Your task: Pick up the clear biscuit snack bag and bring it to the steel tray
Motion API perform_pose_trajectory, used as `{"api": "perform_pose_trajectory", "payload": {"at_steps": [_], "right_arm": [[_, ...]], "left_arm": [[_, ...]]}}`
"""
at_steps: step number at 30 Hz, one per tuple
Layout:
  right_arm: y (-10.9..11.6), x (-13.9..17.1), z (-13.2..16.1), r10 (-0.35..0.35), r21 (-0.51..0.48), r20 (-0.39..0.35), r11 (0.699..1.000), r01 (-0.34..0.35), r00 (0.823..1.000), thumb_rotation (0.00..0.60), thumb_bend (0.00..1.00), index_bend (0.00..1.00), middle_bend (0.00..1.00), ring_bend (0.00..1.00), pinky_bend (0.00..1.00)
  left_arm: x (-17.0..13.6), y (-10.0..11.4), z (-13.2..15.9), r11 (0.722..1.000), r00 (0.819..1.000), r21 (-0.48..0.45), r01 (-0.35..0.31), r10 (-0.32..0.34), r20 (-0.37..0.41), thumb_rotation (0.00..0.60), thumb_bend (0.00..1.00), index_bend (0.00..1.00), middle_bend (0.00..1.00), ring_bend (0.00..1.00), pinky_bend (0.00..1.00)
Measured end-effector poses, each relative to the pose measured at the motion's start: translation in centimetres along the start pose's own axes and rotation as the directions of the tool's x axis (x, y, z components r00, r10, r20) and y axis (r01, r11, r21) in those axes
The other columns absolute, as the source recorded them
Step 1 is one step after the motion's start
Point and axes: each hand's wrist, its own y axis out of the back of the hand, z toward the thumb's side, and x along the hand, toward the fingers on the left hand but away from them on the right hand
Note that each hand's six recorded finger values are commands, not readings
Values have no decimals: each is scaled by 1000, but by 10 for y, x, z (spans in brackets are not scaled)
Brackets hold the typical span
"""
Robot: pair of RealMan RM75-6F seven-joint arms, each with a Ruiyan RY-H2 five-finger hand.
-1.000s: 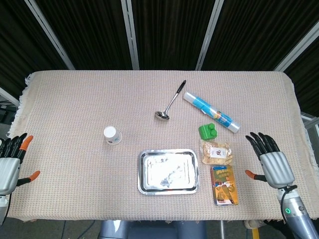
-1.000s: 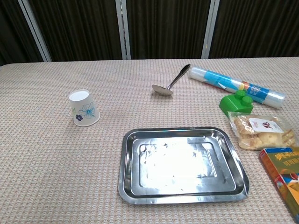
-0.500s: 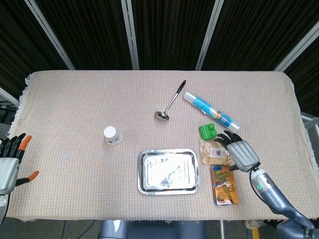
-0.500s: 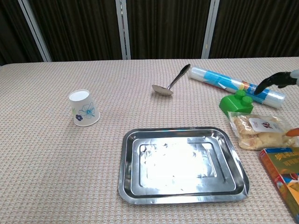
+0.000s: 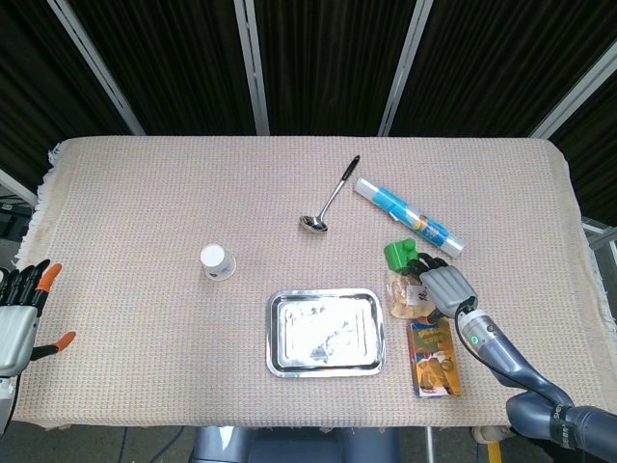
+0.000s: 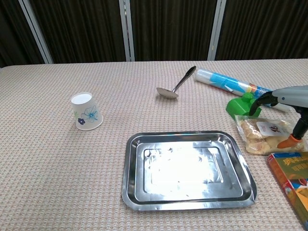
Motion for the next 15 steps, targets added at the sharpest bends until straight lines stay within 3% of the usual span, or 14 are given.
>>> {"api": "perform_pose_trajectory", "payload": {"at_steps": [15], "right_arm": [[-7, 4, 7, 29, 14, -11, 999, -29, 1000, 600, 43, 244, 187, 81, 173]], "left_arm": [[1, -1, 1, 1000, 1000, -6, -3, 3, 5, 600, 49, 14, 0, 0, 0]]}}
